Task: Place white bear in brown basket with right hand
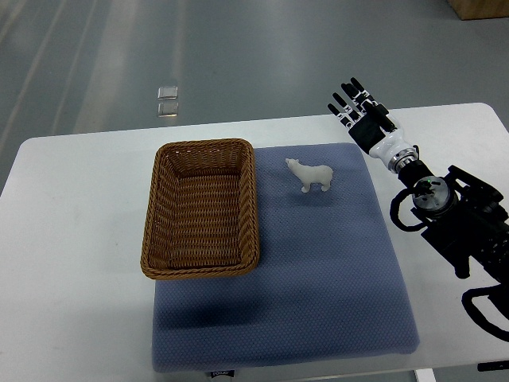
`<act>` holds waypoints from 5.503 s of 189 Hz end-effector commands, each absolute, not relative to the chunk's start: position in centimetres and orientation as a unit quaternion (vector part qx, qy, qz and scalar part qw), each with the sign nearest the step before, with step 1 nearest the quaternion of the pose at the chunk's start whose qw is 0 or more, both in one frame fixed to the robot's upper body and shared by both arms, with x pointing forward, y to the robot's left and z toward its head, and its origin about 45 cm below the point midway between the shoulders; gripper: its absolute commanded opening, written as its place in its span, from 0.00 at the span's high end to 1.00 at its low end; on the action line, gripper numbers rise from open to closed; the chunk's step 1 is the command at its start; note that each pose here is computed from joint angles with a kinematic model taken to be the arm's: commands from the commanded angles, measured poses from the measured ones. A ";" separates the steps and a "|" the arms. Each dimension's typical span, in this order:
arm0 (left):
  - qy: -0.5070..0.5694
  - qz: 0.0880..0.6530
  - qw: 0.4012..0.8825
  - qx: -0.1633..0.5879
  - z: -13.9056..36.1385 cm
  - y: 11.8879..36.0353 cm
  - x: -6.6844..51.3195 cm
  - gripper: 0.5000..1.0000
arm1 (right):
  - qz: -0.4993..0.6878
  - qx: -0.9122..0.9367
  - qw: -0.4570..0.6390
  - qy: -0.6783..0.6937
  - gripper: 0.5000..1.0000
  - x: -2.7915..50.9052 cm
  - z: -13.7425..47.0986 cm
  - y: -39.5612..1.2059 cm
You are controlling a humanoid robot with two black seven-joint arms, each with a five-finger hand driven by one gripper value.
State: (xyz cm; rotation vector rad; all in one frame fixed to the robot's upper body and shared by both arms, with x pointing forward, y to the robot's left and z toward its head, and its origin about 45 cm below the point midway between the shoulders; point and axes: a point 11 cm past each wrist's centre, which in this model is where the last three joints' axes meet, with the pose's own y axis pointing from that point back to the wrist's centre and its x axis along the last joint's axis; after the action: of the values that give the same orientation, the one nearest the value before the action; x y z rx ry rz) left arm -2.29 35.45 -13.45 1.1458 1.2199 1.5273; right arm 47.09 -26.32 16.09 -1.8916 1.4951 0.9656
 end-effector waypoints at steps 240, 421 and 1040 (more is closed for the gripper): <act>0.494 0.602 0.434 0.452 -13.6 34.7 -2.2 0.00 | -0.071 -0.890 -0.265 0.363 0.14 50.6 26.2 -23.5; 0.494 0.602 0.435 0.452 -13.6 34.7 -2.2 0.00 | -0.188 -0.838 -0.444 0.254 0.16 47.8 21.7 -20.9; 0.494 0.602 0.435 0.453 -13.6 34.7 -2.2 0.00 | -0.279 -0.865 -0.362 0.205 0.78 42.9 19.0 -4.9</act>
State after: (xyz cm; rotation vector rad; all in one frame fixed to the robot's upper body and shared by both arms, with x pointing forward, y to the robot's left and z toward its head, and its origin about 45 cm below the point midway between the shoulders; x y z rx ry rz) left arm -2.17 34.68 -13.57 1.1262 1.2292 1.4973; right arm 43.00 -4.74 19.48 -3.6028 0.8385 -1.1790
